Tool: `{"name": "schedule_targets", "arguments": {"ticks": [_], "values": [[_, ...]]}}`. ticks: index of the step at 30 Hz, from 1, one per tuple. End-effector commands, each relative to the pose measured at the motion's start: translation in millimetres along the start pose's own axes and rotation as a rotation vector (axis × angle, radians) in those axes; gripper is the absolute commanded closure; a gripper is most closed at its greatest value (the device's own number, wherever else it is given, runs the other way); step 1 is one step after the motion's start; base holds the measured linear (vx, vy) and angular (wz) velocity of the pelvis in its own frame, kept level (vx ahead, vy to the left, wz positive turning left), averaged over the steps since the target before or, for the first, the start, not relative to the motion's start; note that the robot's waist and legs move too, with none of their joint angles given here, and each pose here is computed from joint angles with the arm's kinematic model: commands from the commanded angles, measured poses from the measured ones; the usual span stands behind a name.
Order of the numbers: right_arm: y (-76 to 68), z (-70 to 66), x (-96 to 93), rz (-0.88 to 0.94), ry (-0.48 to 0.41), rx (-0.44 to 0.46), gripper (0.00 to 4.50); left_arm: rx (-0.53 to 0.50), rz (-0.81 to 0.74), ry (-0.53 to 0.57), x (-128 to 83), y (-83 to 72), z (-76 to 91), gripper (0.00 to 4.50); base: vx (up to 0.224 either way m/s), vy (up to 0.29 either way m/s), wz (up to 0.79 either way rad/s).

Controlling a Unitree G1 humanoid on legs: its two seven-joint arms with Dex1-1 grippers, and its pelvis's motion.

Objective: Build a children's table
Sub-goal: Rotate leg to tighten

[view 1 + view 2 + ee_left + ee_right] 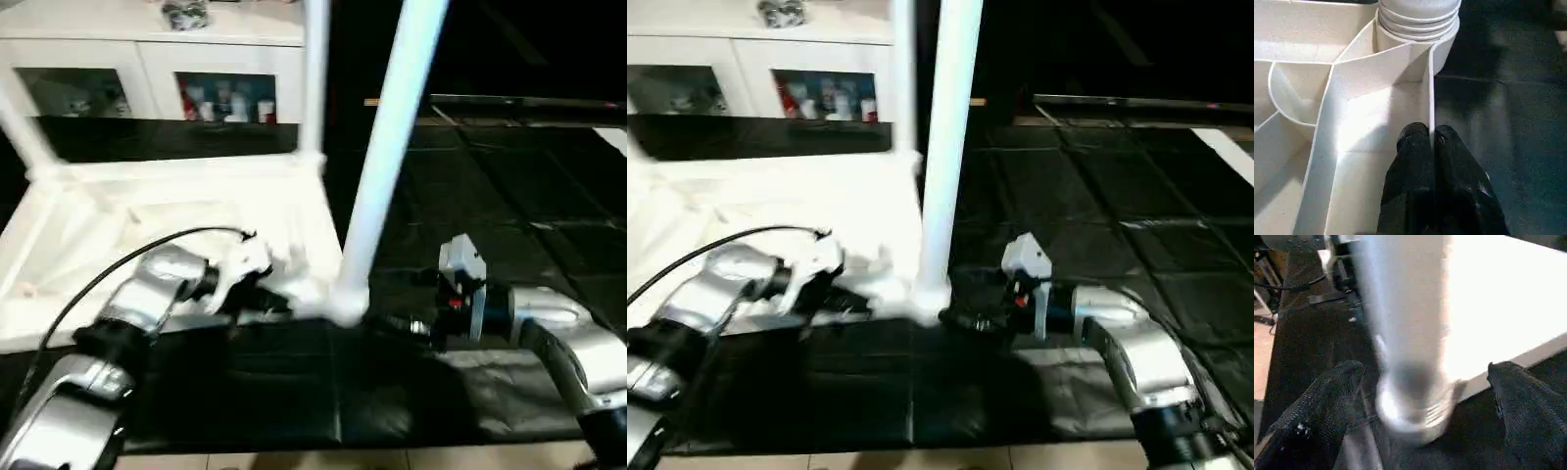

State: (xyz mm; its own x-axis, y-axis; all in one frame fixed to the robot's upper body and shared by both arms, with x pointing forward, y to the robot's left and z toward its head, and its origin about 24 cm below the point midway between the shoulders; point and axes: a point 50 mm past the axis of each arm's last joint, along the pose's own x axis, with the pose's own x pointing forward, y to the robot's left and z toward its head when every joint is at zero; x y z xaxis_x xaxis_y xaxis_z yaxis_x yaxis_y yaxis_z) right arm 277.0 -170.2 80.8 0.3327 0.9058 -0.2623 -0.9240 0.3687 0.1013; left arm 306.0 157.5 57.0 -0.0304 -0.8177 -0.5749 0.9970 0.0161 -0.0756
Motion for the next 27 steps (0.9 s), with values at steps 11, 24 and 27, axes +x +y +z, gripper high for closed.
{"name": "schedule_targets", "arguments": {"ticks": [11,24,27], "values": [[-1.1,-4.2,18.9,0.266,0.039,0.000,0.64,0.091,-0.149,0.049,11,-9.3,6.5,4.50,0.000,0.000,0.00],[-14.9,-10.3,22.8,0.326,0.074,0.038,1.66,0.106,-0.163,0.053,12,-10.1,9.8,4.50,0.000,0.000,0.00],[-15.6,-11.6,23.0,0.334,0.073,0.045,2.01,0.103,-0.165,0.053,12,-10.8,8.8,4.50,0.000,0.000,0.00]]}}
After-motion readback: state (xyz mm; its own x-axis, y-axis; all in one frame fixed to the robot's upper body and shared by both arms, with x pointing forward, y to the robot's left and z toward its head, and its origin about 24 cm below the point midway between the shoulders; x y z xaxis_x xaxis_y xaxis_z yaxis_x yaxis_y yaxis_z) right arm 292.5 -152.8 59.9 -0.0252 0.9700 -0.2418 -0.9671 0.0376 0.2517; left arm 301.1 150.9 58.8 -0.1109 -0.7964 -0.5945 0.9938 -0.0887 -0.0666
